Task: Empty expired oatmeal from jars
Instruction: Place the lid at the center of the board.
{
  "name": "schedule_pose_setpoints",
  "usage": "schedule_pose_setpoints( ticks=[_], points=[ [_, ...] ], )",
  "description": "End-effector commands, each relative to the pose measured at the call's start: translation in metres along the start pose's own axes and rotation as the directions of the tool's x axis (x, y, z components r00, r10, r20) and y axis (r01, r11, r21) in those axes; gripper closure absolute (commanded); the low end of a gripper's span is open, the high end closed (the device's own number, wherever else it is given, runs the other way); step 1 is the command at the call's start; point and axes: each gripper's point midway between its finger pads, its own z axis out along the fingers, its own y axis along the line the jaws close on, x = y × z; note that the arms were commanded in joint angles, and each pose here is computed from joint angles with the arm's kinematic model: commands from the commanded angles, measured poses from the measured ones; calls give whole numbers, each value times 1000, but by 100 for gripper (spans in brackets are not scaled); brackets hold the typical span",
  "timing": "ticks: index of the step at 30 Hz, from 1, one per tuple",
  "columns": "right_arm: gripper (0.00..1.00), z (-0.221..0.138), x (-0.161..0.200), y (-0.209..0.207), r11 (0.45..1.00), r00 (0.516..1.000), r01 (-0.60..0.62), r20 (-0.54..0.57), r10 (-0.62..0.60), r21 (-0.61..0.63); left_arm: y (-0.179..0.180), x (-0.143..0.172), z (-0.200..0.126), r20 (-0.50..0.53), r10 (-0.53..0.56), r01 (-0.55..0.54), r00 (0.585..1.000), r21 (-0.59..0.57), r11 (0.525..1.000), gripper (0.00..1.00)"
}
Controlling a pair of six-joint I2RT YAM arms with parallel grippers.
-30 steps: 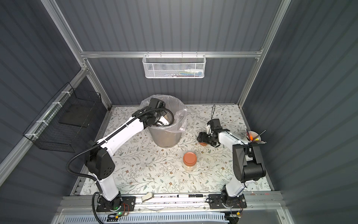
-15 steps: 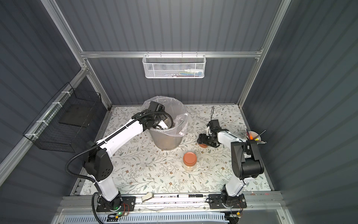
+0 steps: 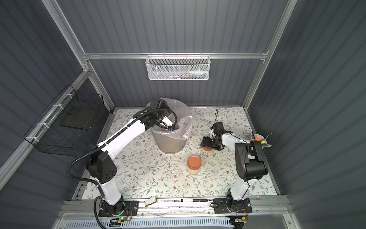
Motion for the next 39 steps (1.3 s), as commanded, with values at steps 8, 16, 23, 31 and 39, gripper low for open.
schedule_pose_setpoints(
  ticks=[8, 16, 23, 31, 39],
  points=[
    [40, -3, -1, 5, 1000, 1000, 5, -5, -6, -13, 25, 16, -29, -22, 10, -12, 1000, -87, 996, 100],
    [40, -6, 1, 7, 1000, 1000, 13, 3, -13, -14, -3, -31, -13, 71, 18, -15, 997, -33, 999, 100],
    [40, -6, 4, 6, 1000, 1000, 18, -3, -18, -8, 20, 14, -33, -22, -2, 1, 1000, -84, 996, 100],
    [38, -2, 5, 7, 1000, 1000, 19, -16, -19, -9, -2, -7, -12, 26, -19, 21, 999, -46, 999, 100],
    [38, 3, 6, 6, 1000, 999, 16, -29, -16, -8, 34, 19, -30, -8, -37, 36, 999, -147, 989, 100]
  ],
)
